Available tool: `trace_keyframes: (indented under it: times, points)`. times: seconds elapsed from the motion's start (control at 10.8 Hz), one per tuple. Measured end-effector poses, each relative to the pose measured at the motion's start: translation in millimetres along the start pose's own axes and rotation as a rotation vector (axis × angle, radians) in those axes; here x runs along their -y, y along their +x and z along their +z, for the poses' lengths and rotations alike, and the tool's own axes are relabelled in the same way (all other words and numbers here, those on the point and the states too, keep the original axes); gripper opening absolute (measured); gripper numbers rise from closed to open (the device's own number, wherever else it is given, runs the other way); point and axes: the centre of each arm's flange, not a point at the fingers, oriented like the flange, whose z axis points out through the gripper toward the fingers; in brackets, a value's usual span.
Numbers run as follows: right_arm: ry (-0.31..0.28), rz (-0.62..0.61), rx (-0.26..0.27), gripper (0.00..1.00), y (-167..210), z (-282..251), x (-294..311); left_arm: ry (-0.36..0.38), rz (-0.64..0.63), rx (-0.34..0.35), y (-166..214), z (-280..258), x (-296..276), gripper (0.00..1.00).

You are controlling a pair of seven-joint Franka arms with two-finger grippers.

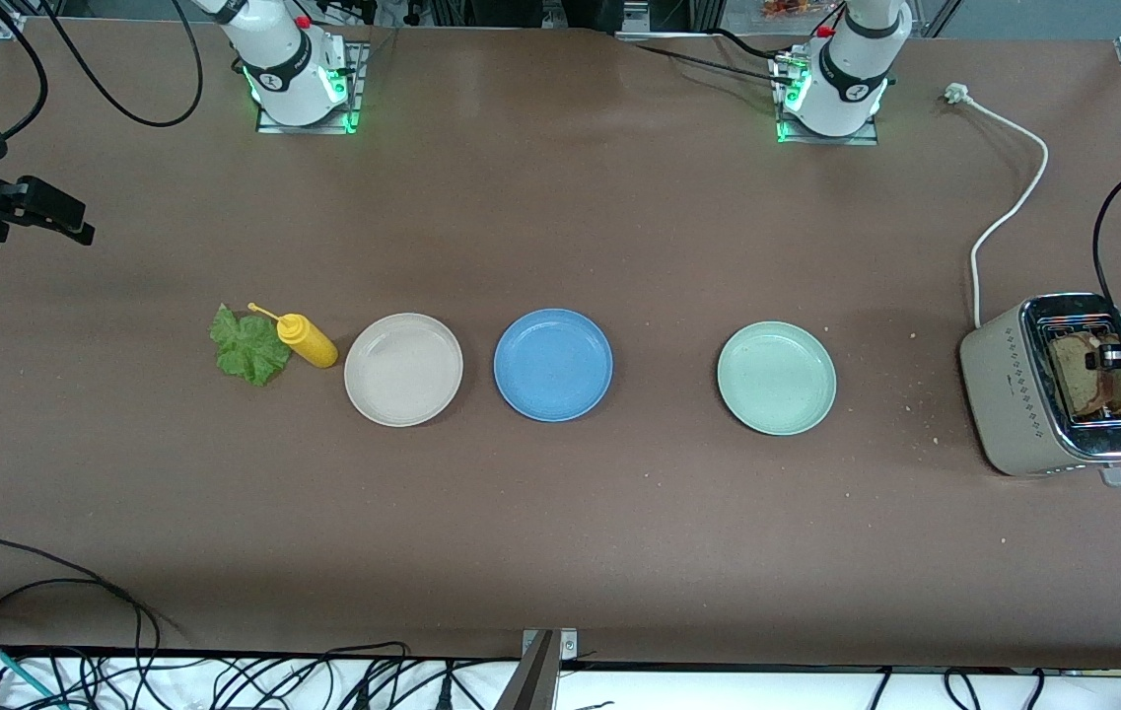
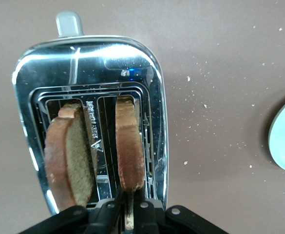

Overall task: Make sandwich in blue plate with both arms
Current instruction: 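Close the left gripper on the bread slice in the toaster, then lift the bread slice with the left gripper and carry it to the blue plate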

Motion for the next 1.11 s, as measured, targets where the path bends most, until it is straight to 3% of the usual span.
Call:
trace_keyframes:
  times: [0.65,1.11]
  points:
    - [0.000,-0.010,0.006,1.00,-0.7,0.2,5.3,0.018,0.072,-0.091,-68.2,-124.1,-37.4,0.08]
    - [0.000,-0.012,0.008,1.00,-1.0,0.4,6.7,0.026,0.193,-0.134,-65.3,-148.9,-106.4,0.08]
